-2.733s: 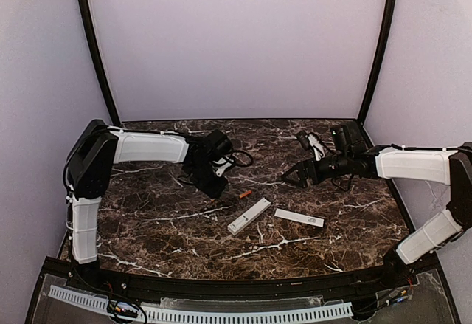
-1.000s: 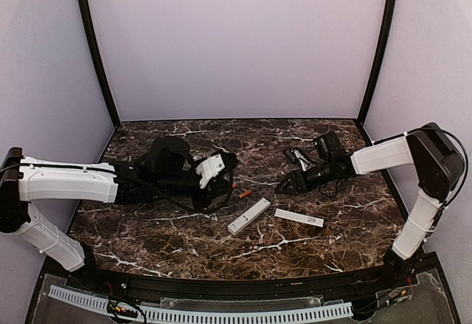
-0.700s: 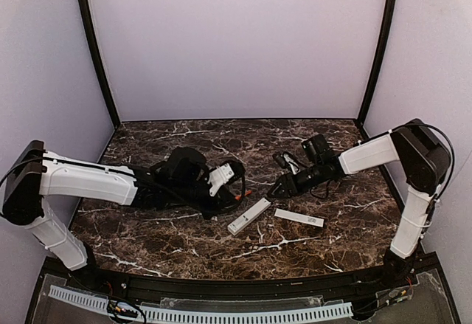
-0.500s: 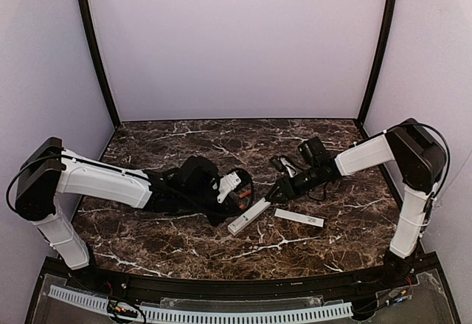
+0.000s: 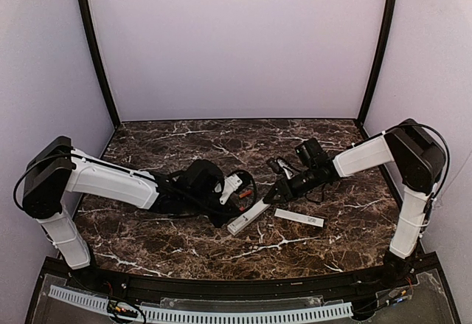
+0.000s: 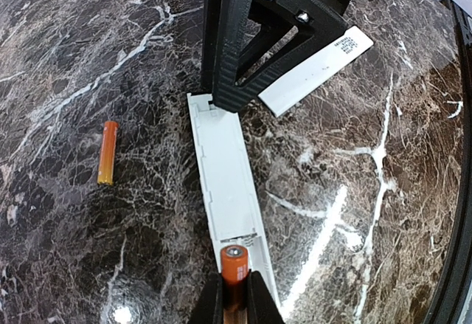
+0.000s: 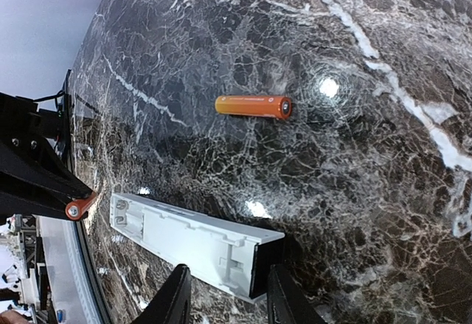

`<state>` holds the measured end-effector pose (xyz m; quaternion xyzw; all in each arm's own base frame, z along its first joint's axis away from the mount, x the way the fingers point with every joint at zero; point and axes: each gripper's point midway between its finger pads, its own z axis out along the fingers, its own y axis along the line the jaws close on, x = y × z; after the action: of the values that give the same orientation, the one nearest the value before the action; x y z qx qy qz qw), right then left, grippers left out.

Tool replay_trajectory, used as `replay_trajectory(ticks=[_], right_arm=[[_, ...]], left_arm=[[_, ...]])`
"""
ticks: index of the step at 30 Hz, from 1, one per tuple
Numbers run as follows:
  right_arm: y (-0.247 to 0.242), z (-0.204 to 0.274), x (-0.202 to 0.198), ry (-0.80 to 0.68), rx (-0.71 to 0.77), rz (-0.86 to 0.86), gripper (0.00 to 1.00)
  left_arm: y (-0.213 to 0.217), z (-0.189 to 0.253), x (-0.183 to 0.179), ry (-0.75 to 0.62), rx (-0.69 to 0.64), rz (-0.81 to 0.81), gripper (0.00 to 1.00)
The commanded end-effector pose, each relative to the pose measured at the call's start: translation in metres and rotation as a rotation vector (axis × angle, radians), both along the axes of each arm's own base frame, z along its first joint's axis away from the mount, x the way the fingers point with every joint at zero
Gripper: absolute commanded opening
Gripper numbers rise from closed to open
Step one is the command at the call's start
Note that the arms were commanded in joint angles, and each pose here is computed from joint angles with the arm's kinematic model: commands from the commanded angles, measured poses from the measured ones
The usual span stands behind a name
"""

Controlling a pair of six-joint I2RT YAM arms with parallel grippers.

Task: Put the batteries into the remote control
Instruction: Place the battery in the battery compartment.

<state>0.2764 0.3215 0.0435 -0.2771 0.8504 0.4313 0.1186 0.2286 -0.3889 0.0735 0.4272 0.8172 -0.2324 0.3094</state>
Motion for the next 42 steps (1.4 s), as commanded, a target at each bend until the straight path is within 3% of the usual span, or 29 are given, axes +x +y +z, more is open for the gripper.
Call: replay_trajectory(ticks=[1,10,30,42], right_arm=[[0.003,0.005,-0.008,0.014,0.019,0.018,0.34],[0.004,0.007,-0.017,0.040,0.040,0.035,0.30],[0.004,-0.001,-0.016,0.043,0.026,0.035,0.29],[0.005,-0.002,-0.015,0.047,0.024,0.036,0.28]], left_arm=[[-0.004,0.000,0.002,-0.001,0.012,0.004,0.00],[-0.009,-0.006,-0.003,-0.008,0.024,-0.025,0.00],[0.012,-0.030,0.006,-0.109,0.190,-0.033,0.00],[0.017,-0.035,0.002,-0.124,0.231,-0.058,0.05]])
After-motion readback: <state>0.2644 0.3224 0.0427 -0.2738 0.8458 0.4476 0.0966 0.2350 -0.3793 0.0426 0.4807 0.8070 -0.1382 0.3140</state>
